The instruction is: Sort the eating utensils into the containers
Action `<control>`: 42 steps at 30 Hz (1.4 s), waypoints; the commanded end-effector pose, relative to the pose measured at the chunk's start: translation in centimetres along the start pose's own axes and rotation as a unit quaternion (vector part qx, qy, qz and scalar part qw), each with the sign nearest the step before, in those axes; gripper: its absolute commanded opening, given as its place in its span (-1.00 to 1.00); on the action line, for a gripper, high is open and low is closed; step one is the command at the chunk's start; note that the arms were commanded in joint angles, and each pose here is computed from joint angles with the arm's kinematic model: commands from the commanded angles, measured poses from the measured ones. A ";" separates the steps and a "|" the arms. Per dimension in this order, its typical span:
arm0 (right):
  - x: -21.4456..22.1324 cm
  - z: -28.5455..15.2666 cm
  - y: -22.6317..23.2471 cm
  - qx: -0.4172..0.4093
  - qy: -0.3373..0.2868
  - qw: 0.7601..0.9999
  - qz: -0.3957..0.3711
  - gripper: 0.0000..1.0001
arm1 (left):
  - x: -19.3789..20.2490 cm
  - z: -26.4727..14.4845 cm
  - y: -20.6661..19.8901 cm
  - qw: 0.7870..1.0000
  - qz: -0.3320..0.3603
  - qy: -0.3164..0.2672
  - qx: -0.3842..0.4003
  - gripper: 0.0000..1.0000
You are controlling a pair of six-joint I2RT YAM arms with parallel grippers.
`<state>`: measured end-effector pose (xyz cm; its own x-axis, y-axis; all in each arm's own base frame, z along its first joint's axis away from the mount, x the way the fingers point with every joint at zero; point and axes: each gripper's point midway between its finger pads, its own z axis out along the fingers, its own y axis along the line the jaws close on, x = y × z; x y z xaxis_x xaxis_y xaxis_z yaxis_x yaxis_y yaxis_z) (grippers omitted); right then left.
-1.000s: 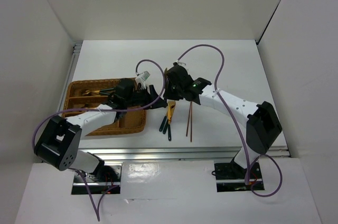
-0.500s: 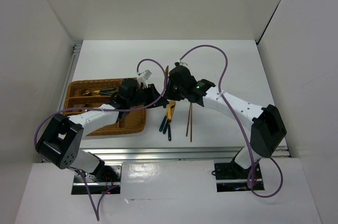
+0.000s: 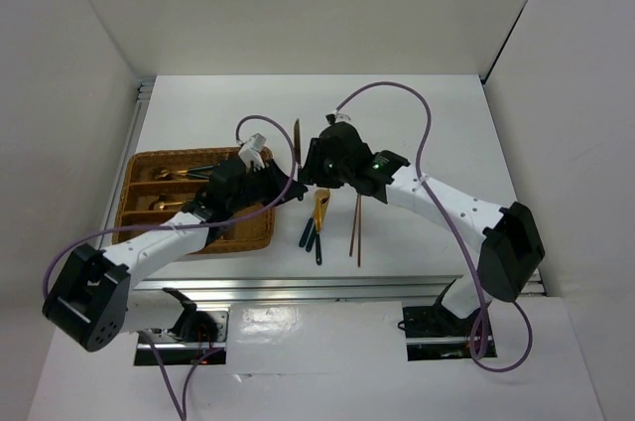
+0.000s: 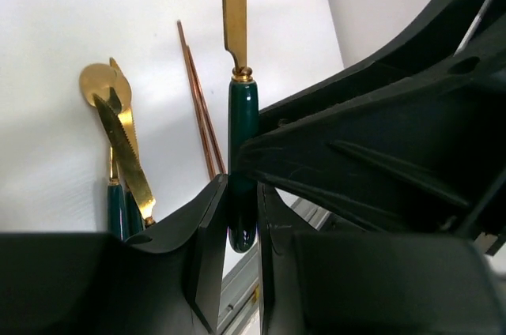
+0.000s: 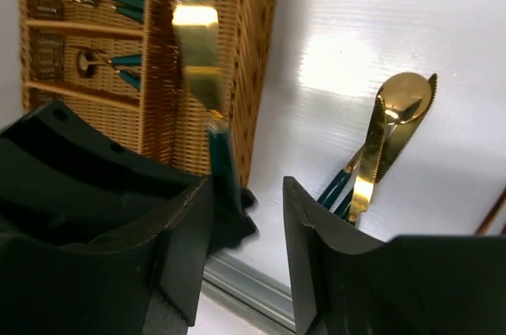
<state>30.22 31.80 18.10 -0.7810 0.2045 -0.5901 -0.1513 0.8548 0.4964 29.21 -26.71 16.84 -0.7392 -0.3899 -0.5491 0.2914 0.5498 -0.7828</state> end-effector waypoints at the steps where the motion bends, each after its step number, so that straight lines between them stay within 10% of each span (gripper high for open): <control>1: -4.2 -4.2 1.3 -0.021 -0.075 0.997 -0.019 -0.04 | -3.3 -1.9 2.7 0.992 -0.037 -0.092 -0.082 -0.72; 8: -4.5 -4.6 -1.2 0.027 -0.097 0.994 -0.045 0.18 | -3.9 -8.4 9.4 0.940 -0.165 -0.190 -0.232 -0.84; 17: -2.6 -3.1 -3.5 0.040 -0.065 0.995 -0.063 0.18 | -3.5 -18.3 14.1 0.797 -0.315 -0.362 -0.367 -0.80; 25: -0.8 -1.7 -4.4 0.039 -0.034 0.996 -0.068 0.18 | -1.5 -22.7 16.2 0.681 -0.384 -0.397 -0.481 -0.67; 36: 2.1 0.6 -5.1 0.030 0.017 0.997 -0.075 0.07 | -2.2 -21.7 16.6 0.679 -0.375 -0.395 -0.492 -0.49; 42: 3.1 1.2 -5.5 0.032 0.035 0.996 -0.075 0.07 | -1.6 -22.0 17.0 0.674 -0.370 -0.387 -0.509 -0.06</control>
<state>28.67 27.66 12.44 -0.8077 0.0381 -0.5883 -0.2078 0.9155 0.3446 21.73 -1.00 9.76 0.1510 -0.8986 -0.4120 -0.8503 0.0945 -0.5177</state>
